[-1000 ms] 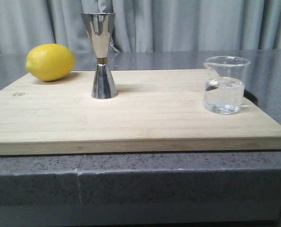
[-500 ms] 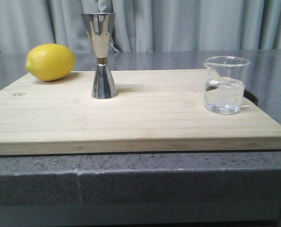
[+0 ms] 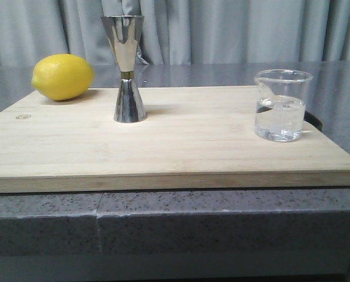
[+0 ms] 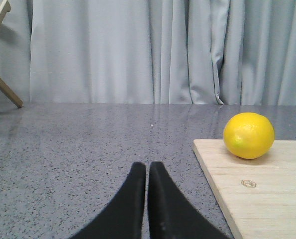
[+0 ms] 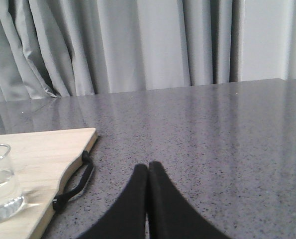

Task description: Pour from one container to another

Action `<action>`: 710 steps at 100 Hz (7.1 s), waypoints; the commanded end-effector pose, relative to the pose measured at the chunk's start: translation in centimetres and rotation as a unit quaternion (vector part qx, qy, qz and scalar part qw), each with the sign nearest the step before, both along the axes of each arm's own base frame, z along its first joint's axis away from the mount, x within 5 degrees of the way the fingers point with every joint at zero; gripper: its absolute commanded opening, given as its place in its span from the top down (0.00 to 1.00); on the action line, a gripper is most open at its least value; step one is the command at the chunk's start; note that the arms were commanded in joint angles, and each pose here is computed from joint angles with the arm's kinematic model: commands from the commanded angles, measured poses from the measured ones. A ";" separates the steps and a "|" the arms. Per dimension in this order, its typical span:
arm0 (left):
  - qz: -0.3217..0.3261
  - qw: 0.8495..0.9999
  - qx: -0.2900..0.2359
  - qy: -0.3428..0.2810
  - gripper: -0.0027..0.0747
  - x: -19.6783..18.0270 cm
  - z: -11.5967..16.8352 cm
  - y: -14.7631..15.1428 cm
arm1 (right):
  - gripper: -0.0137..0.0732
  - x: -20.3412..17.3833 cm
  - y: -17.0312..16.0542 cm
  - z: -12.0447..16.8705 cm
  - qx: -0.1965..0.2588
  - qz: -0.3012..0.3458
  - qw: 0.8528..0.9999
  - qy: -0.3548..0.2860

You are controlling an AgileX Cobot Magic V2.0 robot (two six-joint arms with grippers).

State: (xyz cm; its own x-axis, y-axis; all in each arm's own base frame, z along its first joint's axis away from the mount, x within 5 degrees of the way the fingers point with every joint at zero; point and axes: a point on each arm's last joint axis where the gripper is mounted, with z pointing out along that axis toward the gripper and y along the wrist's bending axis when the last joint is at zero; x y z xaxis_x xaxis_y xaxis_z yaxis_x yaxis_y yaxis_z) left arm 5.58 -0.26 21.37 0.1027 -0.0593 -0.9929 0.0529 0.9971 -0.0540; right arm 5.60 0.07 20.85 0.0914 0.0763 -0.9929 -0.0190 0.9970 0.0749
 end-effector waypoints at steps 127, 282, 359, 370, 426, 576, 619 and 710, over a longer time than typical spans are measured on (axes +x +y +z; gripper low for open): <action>0.004 1.000 0.009 -0.023 0.99 2.6 12.7 -0.1 | 0.93 2.1 -0.5 13.9 -0.044 -0.035 0.998 0.011; 0.002 0.958 0.001 0.286 0.17 6.9 15.2 -0.2 | 0.17 5.4 -0.9 16.4 0.003 -0.055 0.982 0.182; -0.517 0.832 0.045 0.197 0.17 18.6 11.0 -8.4 | 0.17 8.9 1.2 16.2 -0.016 0.018 0.973 0.229; -0.548 0.821 0.034 0.153 0.17 19.8 10.3 -8.7 | 0.17 8.9 1.2 16.2 -0.016 0.019 0.974 0.226; -0.592 0.804 0.028 0.049 0.17 23.3 5.4 -13.5 | 0.17 9.0 1.3 16.4 -0.015 0.021 0.977 0.213; -0.624 0.781 0.018 0.020 0.72 25.3 6.6 -15.2 | 0.17 9.0 1.3 16.4 -0.015 0.021 0.977 0.213; -0.625 0.780 0.033 -0.002 0.72 24.6 8.0 -15.0 | 0.17 10.8 4.9 16.7 -0.045 0.128 0.977 0.164; -0.622 0.782 0.034 0.002 0.72 24.7 7.8 -15.1 | 0.17 9.5 8.6 5.6 -0.038 0.266 0.961 0.068</action>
